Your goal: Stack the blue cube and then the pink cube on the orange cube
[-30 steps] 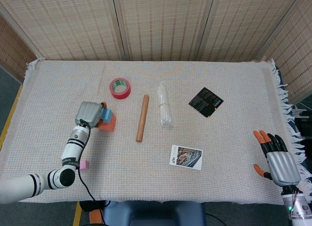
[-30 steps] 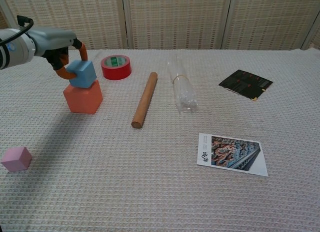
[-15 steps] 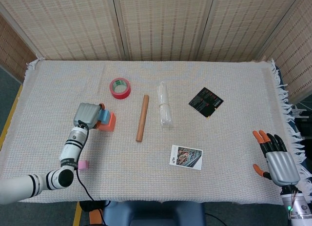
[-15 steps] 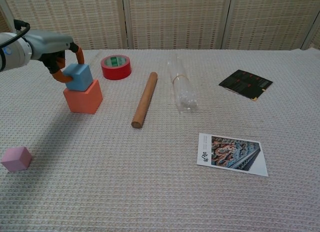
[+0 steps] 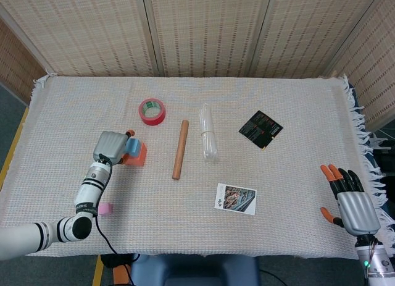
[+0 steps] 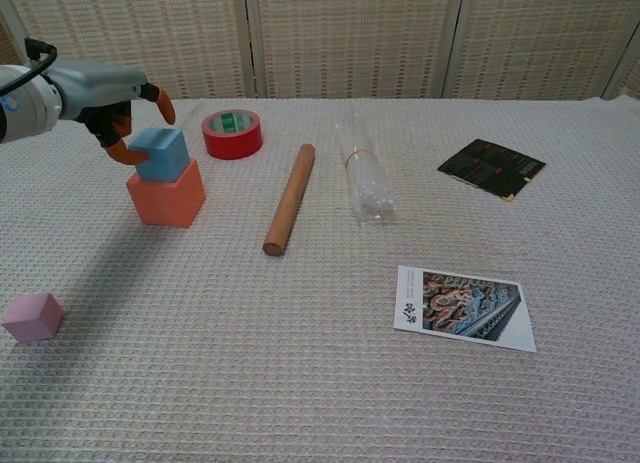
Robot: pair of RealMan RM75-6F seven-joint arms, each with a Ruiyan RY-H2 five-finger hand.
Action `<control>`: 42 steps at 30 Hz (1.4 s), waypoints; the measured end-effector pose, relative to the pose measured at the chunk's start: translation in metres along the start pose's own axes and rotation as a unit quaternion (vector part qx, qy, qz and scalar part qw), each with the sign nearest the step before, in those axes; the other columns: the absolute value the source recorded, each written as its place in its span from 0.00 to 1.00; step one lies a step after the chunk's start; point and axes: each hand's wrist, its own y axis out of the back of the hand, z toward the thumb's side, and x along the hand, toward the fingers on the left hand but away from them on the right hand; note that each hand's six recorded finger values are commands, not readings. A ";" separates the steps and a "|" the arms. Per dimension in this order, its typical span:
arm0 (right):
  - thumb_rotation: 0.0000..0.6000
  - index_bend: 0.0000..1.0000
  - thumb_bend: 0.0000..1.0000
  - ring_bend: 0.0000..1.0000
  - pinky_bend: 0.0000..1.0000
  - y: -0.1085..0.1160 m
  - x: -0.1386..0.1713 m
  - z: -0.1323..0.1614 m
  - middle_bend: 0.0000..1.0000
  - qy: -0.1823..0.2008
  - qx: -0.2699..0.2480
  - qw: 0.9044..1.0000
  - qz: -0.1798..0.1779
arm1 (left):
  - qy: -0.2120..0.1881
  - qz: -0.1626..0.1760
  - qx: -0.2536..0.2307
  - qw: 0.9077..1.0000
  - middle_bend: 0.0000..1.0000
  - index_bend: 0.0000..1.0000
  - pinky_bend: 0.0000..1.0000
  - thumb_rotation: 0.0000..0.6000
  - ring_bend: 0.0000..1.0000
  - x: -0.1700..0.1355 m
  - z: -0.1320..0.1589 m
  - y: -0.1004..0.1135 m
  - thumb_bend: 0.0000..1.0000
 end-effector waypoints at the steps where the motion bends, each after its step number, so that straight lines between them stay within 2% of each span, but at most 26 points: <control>1: 1.00 0.00 0.15 0.00 0.00 0.000 0.000 0.000 0.00 0.000 0.000 1.000 0.000 | 0.000 0.000 0.001 1.000 1.00 0.19 1.00 1.00 1.00 0.000 0.000 0.000 0.33; 10: 1.00 0.00 0.15 0.00 0.00 0.002 0.002 0.000 0.00 0.002 -0.002 1.000 -0.002 | -0.013 0.004 0.008 1.000 1.00 0.18 1.00 1.00 1.00 -0.015 0.004 0.002 0.33; 17: 1.00 0.00 0.15 0.00 0.00 0.003 0.004 0.002 0.00 0.008 -0.004 1.000 -0.003 | -0.047 0.016 -0.002 0.999 1.00 0.18 1.00 1.00 1.00 -0.063 -0.002 -0.007 0.33; 23: 1.00 0.00 0.15 0.00 0.00 0.001 0.007 0.007 0.00 0.018 -0.003 1.000 0.001 | -0.081 0.006 -0.035 0.996 1.00 0.18 1.00 1.00 1.00 -0.119 -0.015 -0.040 0.32; 28: 1.00 0.00 0.15 0.00 0.00 0.000 0.008 0.010 0.00 0.024 -0.004 1.000 0.002 | -0.088 -0.033 -0.073 0.993 1.00 0.17 1.00 1.00 1.00 -0.166 -0.030 -0.089 0.32; 31: 1.00 0.00 0.15 0.00 0.00 -0.001 0.008 0.011 0.00 0.026 -0.004 1.000 0.004 | -0.080 -0.054 -0.074 0.993 1.00 0.17 1.00 1.00 1.00 -0.175 -0.037 -0.111 0.31; 35: 1.00 0.00 0.15 0.00 0.00 0.002 0.009 0.010 0.00 0.025 -0.005 1.000 0.000 | -0.076 -0.069 -0.093 0.990 1.00 0.17 1.00 1.00 1.00 -0.180 -0.035 -0.123 0.31; 42: 1.00 0.00 0.16 0.00 0.00 0.004 0.010 0.008 0.00 0.024 -0.007 1.000 -0.003 | -0.051 -0.058 -0.103 0.992 1.00 0.23 1.00 1.00 1.00 -0.178 -0.036 -0.135 0.31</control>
